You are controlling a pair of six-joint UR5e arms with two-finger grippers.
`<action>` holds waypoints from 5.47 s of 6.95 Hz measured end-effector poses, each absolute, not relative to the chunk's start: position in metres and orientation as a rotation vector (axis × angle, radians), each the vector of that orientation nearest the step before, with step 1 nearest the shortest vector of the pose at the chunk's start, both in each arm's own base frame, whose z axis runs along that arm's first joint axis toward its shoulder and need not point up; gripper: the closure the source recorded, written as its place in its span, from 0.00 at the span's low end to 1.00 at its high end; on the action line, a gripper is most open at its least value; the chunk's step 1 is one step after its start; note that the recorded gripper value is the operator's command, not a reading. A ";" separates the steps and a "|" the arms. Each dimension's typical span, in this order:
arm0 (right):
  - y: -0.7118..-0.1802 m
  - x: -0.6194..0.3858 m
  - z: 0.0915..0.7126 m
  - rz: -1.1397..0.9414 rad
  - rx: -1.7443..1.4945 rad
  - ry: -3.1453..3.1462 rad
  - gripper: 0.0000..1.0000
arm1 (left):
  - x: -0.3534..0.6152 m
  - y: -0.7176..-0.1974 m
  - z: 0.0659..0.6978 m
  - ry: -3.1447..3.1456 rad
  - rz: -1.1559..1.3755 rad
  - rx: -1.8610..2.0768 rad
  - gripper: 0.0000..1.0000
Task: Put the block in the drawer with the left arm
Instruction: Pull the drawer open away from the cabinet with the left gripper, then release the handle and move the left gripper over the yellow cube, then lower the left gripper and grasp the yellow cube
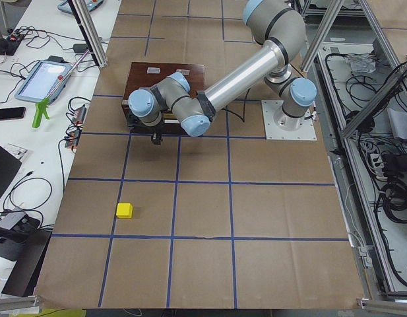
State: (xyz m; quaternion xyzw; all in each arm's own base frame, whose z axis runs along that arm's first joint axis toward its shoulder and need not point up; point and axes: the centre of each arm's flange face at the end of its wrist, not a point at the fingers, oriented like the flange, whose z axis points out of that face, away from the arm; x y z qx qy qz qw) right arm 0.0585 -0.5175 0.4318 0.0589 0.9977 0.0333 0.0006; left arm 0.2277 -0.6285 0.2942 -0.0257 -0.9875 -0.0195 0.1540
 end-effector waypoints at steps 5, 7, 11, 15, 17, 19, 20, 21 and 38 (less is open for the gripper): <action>-0.517 0.059 0.432 0.104 0.185 3.133 0.00 | 0.259 -0.621 0.297 -2.857 -0.002 -0.047 0.02; -0.517 0.059 0.432 0.105 0.185 3.133 0.00 | 0.277 -0.621 0.291 -2.861 0.006 -0.046 0.02; -0.517 0.059 0.432 0.104 0.185 3.133 0.00 | 0.322 -0.614 0.300 -2.897 0.048 -0.029 0.02; -0.517 0.059 0.432 0.104 0.185 3.133 0.00 | 0.334 -0.614 0.300 -2.938 0.017 -0.046 0.02; -0.517 0.059 0.432 0.105 0.185 3.133 0.00 | 0.348 -0.610 0.304 -2.971 0.013 -0.051 0.02; -0.518 0.059 0.432 0.105 0.187 3.133 0.00 | 0.363 -0.606 0.311 -2.996 0.022 -0.051 0.01; -0.518 0.059 0.432 0.105 0.187 3.133 0.00 | 0.367 -0.608 0.321 -3.013 0.038 -0.054 0.01; -0.518 0.059 0.432 0.105 0.186 3.133 0.00 | 0.371 -0.612 0.336 -3.034 0.065 -0.055 0.01; -0.517 0.059 0.432 0.105 0.186 3.133 0.00 | 0.497 -0.740 0.190 -3.116 0.093 -0.106 0.59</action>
